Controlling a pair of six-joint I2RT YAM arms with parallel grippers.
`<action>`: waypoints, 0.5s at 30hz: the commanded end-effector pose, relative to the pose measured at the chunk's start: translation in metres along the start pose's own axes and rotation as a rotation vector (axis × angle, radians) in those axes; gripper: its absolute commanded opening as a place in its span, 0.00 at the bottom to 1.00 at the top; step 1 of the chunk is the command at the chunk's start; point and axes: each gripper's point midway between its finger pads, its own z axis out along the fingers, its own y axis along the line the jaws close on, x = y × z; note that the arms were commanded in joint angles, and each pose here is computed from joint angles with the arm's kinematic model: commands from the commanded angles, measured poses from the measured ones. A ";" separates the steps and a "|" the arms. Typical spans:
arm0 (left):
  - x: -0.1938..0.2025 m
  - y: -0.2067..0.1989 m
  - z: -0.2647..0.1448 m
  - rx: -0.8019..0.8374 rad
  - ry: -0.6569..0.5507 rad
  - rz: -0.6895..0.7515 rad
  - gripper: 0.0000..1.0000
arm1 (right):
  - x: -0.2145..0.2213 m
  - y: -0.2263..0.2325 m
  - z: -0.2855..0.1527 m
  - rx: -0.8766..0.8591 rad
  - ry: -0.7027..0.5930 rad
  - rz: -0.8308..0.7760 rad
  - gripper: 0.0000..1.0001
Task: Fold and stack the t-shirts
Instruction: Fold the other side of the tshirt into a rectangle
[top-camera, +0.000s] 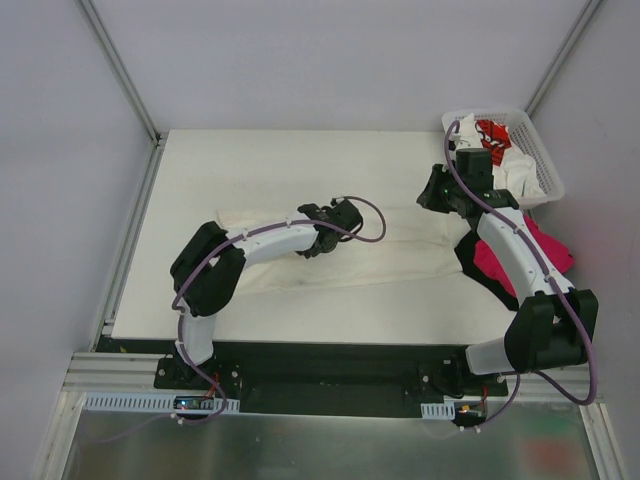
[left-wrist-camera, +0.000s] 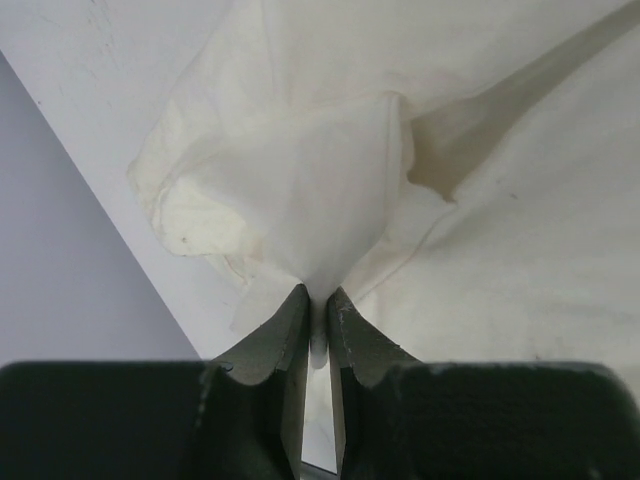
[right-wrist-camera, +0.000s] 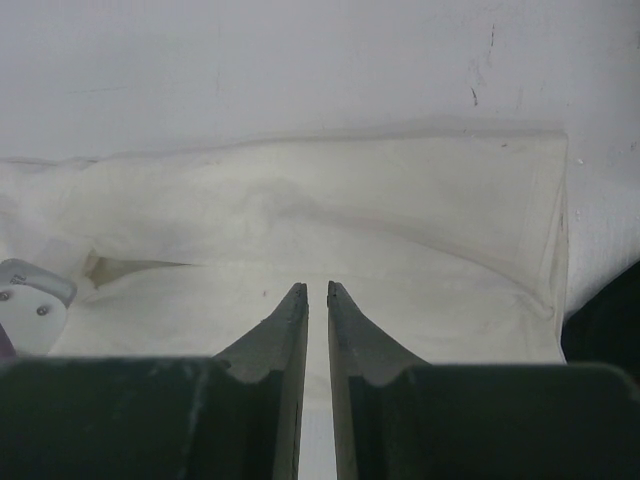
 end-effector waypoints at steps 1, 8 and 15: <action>0.012 -0.001 -0.026 0.032 0.024 -0.027 0.11 | -0.021 0.009 -0.007 -0.036 -0.071 0.006 0.16; 0.032 -0.025 -0.031 0.096 0.068 -0.024 0.22 | -0.024 0.010 -0.010 -0.037 -0.082 0.010 0.16; 0.051 -0.046 -0.022 0.135 0.128 -0.004 0.80 | -0.030 0.011 -0.018 -0.034 -0.108 0.005 0.16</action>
